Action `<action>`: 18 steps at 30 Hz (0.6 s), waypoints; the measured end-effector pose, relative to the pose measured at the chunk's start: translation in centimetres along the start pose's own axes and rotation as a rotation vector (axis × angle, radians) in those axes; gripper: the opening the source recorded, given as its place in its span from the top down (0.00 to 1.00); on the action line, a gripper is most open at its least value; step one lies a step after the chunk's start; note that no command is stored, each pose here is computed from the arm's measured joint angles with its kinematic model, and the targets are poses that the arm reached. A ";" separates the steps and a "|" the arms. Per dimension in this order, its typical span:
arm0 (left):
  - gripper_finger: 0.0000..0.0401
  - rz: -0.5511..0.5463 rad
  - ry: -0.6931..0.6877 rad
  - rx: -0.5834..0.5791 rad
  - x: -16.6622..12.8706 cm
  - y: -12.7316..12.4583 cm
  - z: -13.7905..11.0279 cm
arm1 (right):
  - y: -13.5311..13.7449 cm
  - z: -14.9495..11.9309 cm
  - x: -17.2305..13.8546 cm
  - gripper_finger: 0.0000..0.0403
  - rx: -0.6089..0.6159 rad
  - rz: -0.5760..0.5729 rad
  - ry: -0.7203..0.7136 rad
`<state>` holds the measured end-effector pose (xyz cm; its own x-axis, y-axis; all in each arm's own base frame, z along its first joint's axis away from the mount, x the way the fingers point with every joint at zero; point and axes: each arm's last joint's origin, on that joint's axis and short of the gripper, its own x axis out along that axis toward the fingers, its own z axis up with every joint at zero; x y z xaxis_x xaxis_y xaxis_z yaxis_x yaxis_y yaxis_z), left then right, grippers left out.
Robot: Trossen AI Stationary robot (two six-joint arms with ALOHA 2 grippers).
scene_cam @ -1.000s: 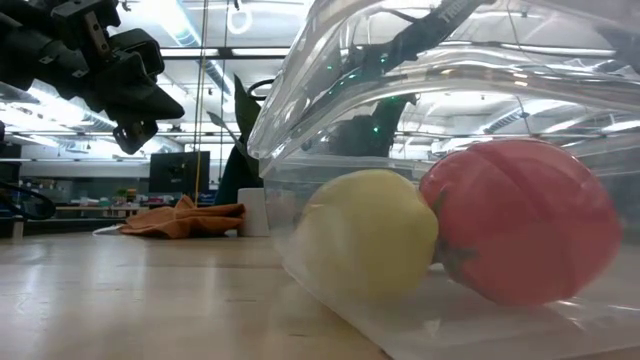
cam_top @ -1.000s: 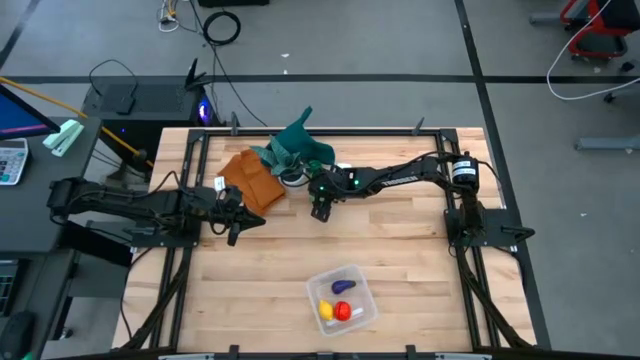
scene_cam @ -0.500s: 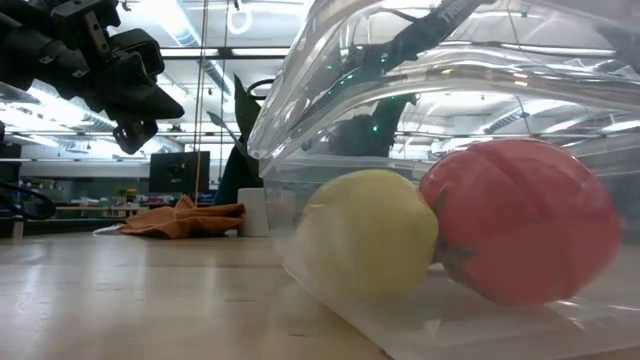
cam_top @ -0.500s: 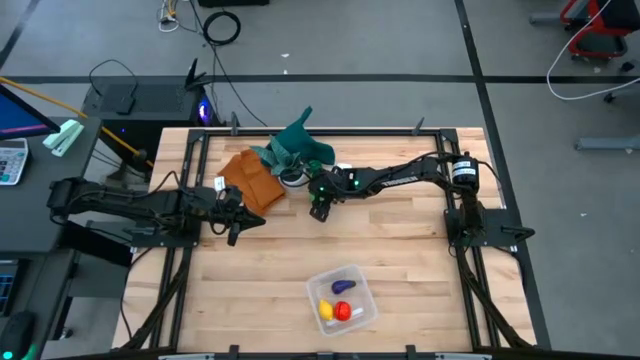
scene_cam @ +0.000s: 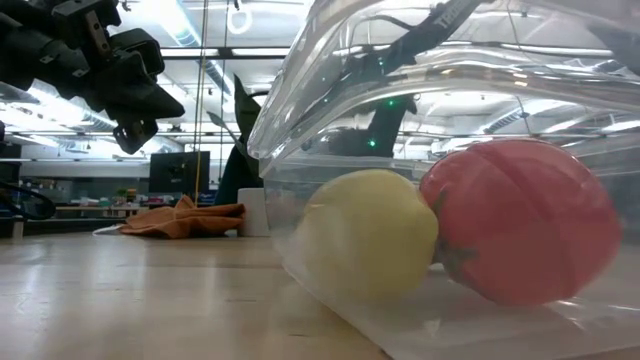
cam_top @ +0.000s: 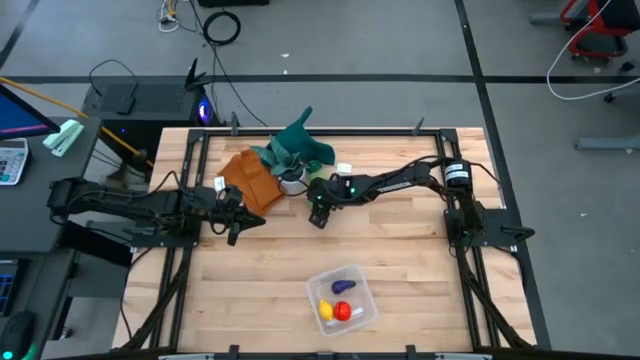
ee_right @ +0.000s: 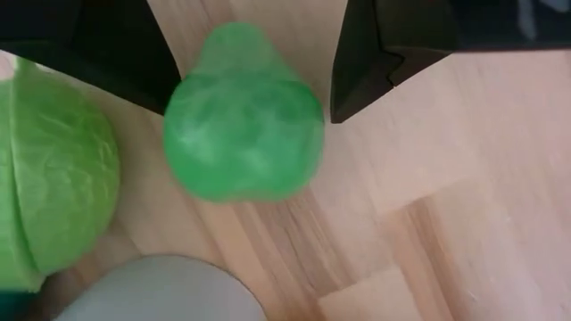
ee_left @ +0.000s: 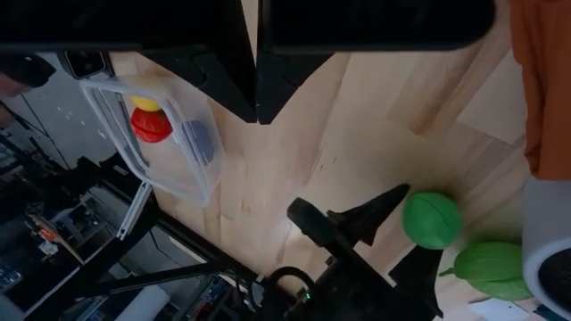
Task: Pick and placing Produce into tupperware
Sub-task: Put the pear into the transparent bin
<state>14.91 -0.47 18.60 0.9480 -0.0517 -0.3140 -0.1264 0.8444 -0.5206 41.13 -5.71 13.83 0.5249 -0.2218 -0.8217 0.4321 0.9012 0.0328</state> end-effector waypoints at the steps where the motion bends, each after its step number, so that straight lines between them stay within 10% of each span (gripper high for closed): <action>1: 0.97 0.001 0.000 0.001 0.0 0.0 0.0 | 0.0 0.1 0.0 0.40 0.001 0.001 -0.008; 18: 0.97 0.000 0.000 0.005 0.0 0.0 0.0 | 0.0 0.2 0.0 0.53 0.016 -0.001 -0.019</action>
<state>14.91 -0.47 18.60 0.9481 -0.0514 -0.3137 -0.1250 0.8470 -0.5167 41.24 -5.79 13.97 0.5378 -0.2301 -0.8111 0.4446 0.8948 0.0410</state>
